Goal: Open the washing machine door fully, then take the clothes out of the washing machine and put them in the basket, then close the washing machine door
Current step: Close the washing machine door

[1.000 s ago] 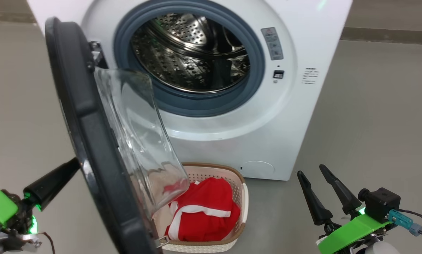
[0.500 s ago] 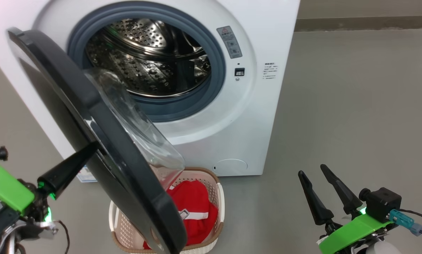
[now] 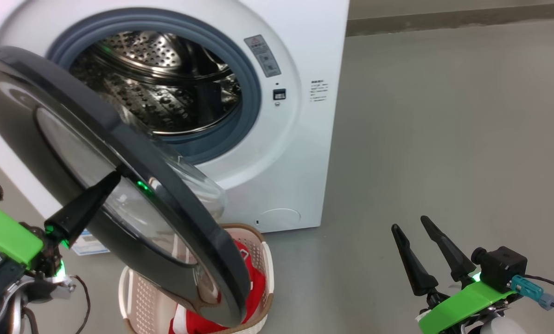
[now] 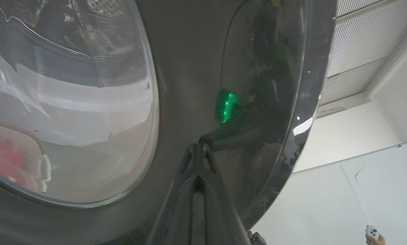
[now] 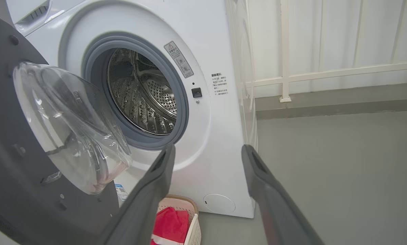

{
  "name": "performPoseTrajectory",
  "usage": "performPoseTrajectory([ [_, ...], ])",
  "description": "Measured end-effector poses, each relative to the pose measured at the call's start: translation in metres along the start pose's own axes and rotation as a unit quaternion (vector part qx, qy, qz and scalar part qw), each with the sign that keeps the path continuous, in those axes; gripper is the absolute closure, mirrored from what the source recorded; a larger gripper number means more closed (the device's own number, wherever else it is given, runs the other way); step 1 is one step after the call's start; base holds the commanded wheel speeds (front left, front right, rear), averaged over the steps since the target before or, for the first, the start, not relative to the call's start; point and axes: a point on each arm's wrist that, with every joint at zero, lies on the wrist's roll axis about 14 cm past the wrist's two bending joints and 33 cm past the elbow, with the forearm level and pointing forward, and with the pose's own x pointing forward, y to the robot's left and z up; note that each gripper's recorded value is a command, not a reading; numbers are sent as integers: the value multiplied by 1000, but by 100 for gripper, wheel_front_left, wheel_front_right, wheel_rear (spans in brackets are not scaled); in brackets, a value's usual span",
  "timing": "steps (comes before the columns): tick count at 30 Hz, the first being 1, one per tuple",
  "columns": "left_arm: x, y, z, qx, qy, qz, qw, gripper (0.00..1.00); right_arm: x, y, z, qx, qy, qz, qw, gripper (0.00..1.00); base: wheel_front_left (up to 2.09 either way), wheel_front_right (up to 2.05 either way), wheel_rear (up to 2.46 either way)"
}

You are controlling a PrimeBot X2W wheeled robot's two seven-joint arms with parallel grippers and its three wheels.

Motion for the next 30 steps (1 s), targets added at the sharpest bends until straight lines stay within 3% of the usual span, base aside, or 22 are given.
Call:
performPoseTrajectory([
  [30,87,7,17,-11,-40,-6,999,100,-41,-50,9,-11,-7,-91,996,0,0,0,0],
])
